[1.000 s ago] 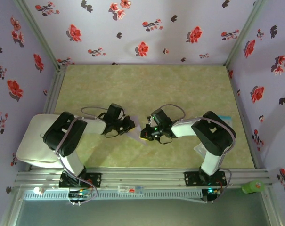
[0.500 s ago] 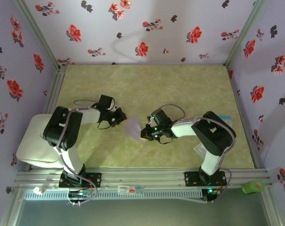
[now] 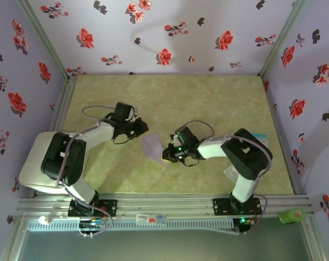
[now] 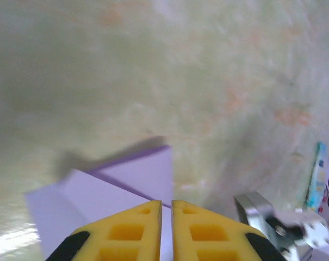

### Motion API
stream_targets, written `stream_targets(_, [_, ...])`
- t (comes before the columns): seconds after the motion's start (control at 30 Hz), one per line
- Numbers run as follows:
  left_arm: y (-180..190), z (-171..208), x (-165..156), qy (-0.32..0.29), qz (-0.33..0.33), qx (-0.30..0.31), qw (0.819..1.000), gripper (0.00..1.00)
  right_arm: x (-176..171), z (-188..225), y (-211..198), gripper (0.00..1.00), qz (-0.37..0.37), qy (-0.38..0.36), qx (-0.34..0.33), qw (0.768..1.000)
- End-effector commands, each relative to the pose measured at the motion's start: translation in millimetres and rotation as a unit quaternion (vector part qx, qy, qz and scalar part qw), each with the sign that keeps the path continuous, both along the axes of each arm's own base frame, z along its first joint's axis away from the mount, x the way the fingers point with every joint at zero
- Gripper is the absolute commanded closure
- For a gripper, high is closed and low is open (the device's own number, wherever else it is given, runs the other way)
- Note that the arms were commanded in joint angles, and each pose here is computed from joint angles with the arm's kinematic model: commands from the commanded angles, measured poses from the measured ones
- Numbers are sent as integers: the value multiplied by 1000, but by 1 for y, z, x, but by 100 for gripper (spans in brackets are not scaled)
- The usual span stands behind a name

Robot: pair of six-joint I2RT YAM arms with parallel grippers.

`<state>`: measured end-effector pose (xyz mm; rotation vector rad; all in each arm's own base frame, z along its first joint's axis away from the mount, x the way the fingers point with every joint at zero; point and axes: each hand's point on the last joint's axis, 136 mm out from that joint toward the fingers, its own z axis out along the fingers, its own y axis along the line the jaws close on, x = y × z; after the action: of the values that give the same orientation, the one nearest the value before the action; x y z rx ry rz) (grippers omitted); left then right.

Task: Fold a paper plane with a square sheet of paper (pick it up from the middle)
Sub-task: Fourth fold the wing at the center of the table.

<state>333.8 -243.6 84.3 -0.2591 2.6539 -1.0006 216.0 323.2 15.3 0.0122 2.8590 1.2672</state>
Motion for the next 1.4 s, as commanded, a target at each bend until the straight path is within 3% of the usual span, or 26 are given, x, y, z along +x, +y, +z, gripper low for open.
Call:
stream_targets(0.0, [-23,1,-17,2,-16,9,1000,87,-21,-35,-34,98,-15,51,-88,995])
stream_targets(0.27, [-55,-42,-49,40,-32,3,999,87,-20,-31,-32,98,-6,52,-86,995])
stream_targets(0.77, [-31,-86,-63,74,6,0,997,90,-17,-4,-32,97,1,32,-86,996])
stream_targets(0.97, [-28,-90,-68,79,8,0,997,91,-15,30,-37,89,-12,-3,-73,997])
stream_targets(1.07, [-27,-90,-70,81,11,-4,997,91,-15,27,-58,83,-44,-2,-107,993])
stream_targets(1.2, [-28,-89,-70,81,13,-10,997,91,-21,28,-59,75,-74,18,-79,994])
stream_targets(1.37, [-28,-88,-71,80,12,-11,997,91,-31,17,-54,72,-78,59,-59,993])
